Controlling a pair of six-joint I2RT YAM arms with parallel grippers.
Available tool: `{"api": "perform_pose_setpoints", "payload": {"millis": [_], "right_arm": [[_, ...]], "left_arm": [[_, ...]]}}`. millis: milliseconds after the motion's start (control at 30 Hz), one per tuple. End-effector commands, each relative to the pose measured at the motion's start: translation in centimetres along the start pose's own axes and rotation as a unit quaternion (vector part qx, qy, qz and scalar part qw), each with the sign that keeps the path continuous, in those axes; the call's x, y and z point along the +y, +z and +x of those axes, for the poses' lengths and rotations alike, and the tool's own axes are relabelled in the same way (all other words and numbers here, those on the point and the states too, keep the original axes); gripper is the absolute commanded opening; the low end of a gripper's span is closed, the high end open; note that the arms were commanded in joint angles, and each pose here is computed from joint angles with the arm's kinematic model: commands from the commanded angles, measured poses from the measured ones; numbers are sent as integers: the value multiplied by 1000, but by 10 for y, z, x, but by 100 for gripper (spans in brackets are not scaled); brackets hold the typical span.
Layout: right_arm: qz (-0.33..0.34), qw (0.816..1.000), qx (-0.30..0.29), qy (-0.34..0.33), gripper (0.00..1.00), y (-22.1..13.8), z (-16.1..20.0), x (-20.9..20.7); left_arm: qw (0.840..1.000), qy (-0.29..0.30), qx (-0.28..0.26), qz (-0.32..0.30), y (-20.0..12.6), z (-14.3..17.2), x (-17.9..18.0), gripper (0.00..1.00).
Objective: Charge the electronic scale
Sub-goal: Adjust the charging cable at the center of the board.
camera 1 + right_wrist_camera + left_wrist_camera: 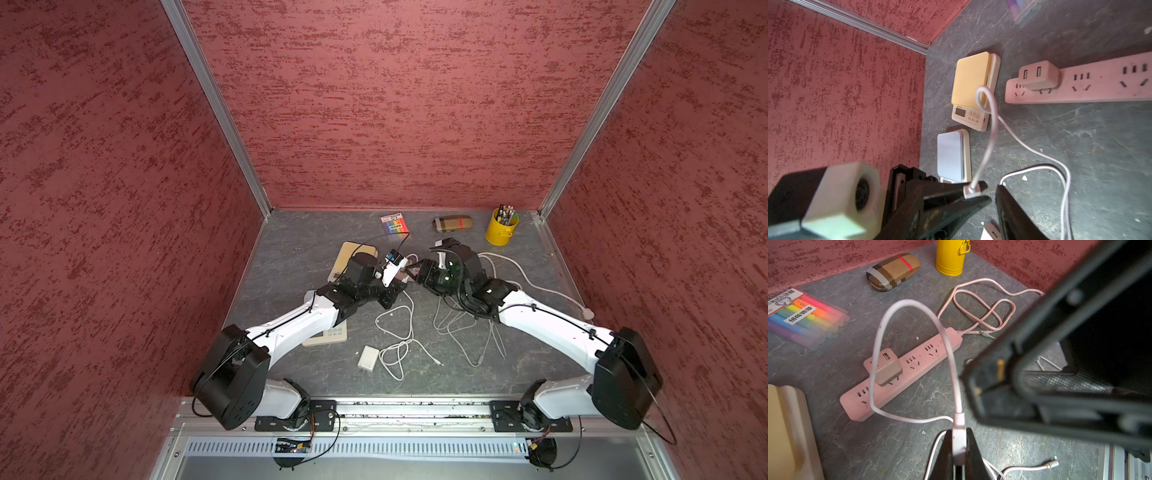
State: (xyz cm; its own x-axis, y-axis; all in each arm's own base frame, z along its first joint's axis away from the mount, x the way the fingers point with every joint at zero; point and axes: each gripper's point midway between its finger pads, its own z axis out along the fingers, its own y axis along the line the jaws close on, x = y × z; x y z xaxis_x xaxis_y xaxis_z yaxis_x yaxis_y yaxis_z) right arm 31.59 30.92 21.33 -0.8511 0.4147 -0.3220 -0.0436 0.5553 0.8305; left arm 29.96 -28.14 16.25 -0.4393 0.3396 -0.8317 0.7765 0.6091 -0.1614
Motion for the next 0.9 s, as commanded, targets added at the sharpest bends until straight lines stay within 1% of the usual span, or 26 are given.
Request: {"api": "perform_pose_setpoints", "payload": {"millis": [0, 133, 167, 267, 300, 333, 367, 400, 433, 467, 500, 567, 667, 800, 867], "right_arm": [[-30, 999, 14, 15, 56, 10, 1, 18], [-12, 999, 37, 22, 48, 26, 11, 2], [-16, 999, 41, 23, 38, 28, 12, 3], [-34, 998, 45, 25, 1, 31, 13, 9], [-42, 998, 43, 22, 0, 31, 12, 12], [-48, 998, 38, 16, 0, 29, 10, 15], [-55, 998, 32, 8, 0, 27, 8, 20], [-64, 998, 25, -4, 0, 24, 5, 25], [-73, 997, 21, -15, 0, 22, 2, 30], [-83, 996, 14, -29, 0, 18, -1, 35], [-91, 995, 10, -41, 0, 14, -4, 38], [-110, 992, 6, -63, 0, 7, -8, 43], [-149, 984, 12, -92, 0, -1, -12, 49], [-179, 975, 32, -130, 0, -5, -14, 55], [-186, 971, 35, -147, 0, -8, -16, 59]], "left_arm": [[998, 40, -7, -37, -8, -14, 3, 0], [997, 54, -11, -48, -10, -14, 1, 0], [997, 57, -12, -52, -11, -15, 1, 0], [996, 64, -19, -66, -13, -17, 4, 0], [995, 62, -25, -72, -14, -18, 6, 0], [995, 54, -37, -80, -15, -22, 8, 4], [995, 46, -54, -76, -18, -26, 8, 11], [995, 62, -70, -44, -21, -28, -2, 22], [993, 65, -89, -33, -25, -32, -6, 41], [992, 55, -111, -21, -32, -37, -10, 60], [991, 42, -127, 3, -40, -42, -14, 68], [987, 8, -152, 57, -56, -52, -19, 71], [975, -36, -162, 144, -77, -65, -24, 70], [958, -107, -153, 216, -87, -77, -14, 61], [945, -142, -151, 253, -87, -80, -7, 56]]}}
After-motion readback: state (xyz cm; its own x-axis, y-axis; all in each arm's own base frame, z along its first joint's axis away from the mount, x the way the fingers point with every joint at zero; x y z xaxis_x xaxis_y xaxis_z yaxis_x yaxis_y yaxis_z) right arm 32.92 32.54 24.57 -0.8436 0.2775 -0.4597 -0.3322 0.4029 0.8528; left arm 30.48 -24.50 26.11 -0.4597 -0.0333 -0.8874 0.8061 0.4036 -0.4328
